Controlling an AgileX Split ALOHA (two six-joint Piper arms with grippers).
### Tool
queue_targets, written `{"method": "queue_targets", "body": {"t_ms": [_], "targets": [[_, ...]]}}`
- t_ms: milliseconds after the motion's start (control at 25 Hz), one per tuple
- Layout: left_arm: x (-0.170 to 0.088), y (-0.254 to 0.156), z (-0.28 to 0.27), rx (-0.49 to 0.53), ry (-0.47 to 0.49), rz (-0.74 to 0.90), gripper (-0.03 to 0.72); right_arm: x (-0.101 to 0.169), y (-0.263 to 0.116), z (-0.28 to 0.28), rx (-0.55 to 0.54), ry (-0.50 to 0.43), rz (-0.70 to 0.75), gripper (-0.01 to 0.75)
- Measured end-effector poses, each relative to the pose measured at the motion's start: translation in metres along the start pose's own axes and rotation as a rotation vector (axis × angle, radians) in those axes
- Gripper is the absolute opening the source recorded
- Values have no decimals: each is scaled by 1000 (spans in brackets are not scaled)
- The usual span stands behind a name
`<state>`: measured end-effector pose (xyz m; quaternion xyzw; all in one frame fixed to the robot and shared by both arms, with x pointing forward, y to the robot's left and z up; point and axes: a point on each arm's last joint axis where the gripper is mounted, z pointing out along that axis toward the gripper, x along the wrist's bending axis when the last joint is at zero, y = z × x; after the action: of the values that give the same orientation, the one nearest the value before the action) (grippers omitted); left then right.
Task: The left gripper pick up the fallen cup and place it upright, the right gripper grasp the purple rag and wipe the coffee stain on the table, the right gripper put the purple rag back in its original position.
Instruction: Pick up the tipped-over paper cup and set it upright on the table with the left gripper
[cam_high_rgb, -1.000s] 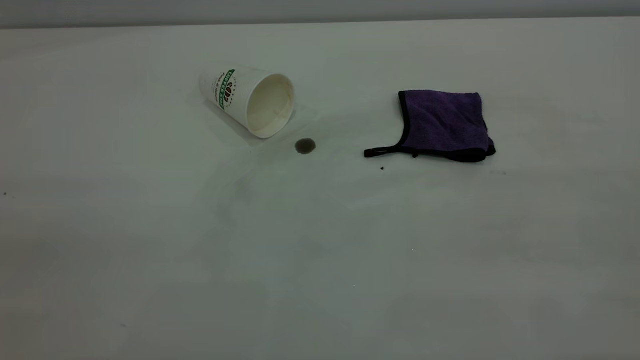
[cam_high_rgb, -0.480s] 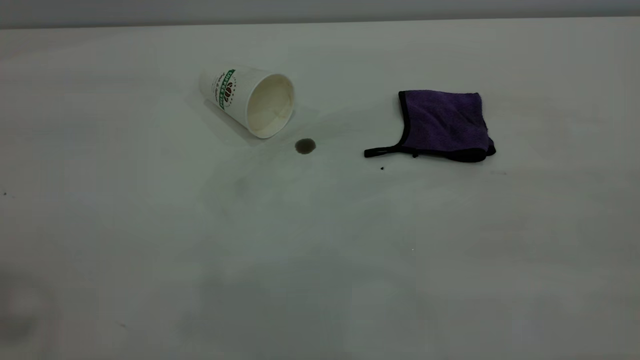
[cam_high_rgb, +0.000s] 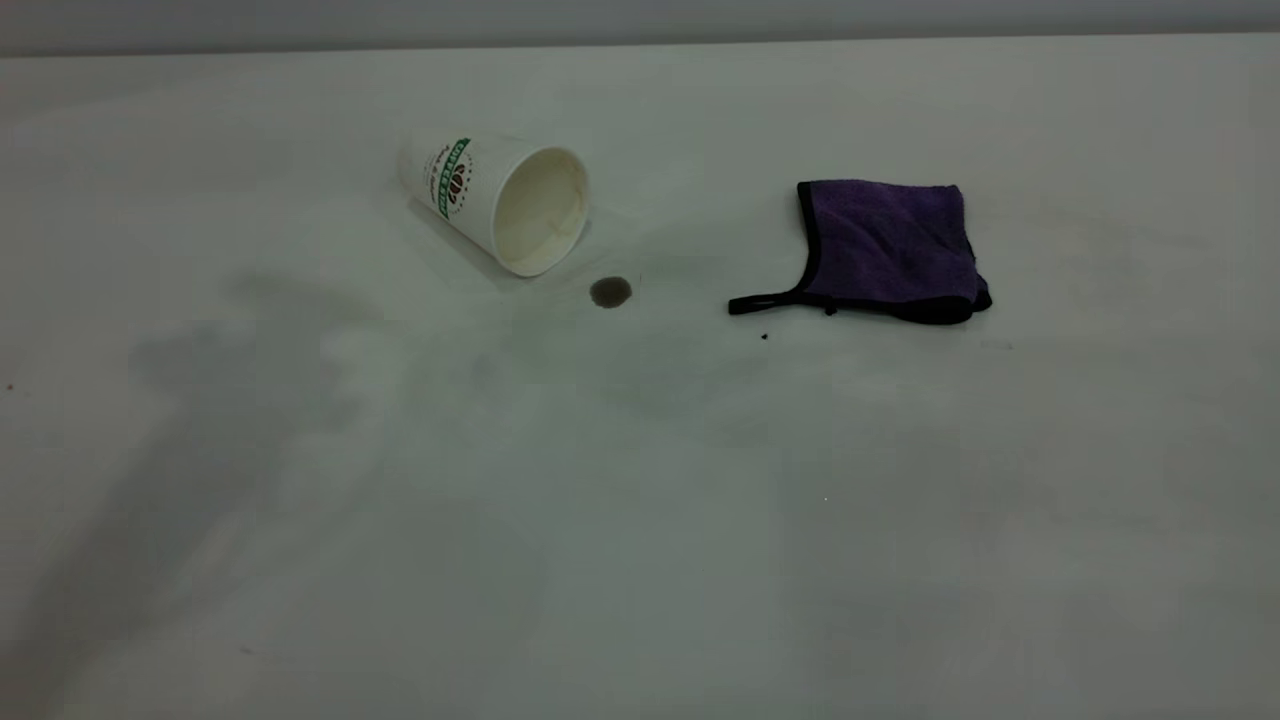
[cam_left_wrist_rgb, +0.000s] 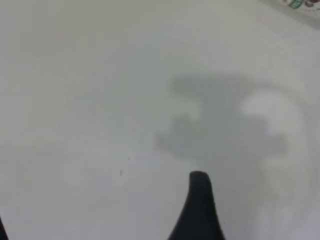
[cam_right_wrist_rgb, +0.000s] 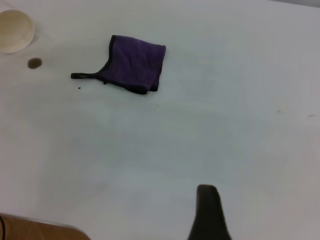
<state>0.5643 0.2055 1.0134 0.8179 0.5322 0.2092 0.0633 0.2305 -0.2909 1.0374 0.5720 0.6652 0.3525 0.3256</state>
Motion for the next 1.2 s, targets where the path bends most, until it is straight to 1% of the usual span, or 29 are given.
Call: {"method": "queue_targets", "body": {"t_ms": [80, 240, 360, 520, 640, 800, 1000, 1120, 1200], "targets": [[-30, 20, 24, 20, 22, 83, 700, 0, 0, 0, 0, 0, 0, 588], [-83, 44, 67, 42, 93, 213, 695, 0, 0, 0, 0, 0, 0, 588], [-113, 55, 90, 42, 119, 283, 690, 0, 0, 0, 0, 0, 0, 588], [-139, 63, 117, 34, 154, 357, 680, 0, 0, 0, 0, 0, -1, 588], [-153, 65, 141, 25, 202, 396, 673, 0, 0, 0, 0, 0, -1, 588], [-163, 62, 172, -1, 271, 405, 663, 0, 0, 0, 0, 0, -1, 588], [-167, 64, 196, -94, 346, 477, 645, 0, 0, 0, 0, 0, -1, 588], [-168, 65, 207, -144, 401, 532, 608, 0, 0, 0, 0, 0, -1, 588], [-167, 65, 213, -164, 435, 555, 547, 0, 0, 0, 0, 0, -1, 588]]}}
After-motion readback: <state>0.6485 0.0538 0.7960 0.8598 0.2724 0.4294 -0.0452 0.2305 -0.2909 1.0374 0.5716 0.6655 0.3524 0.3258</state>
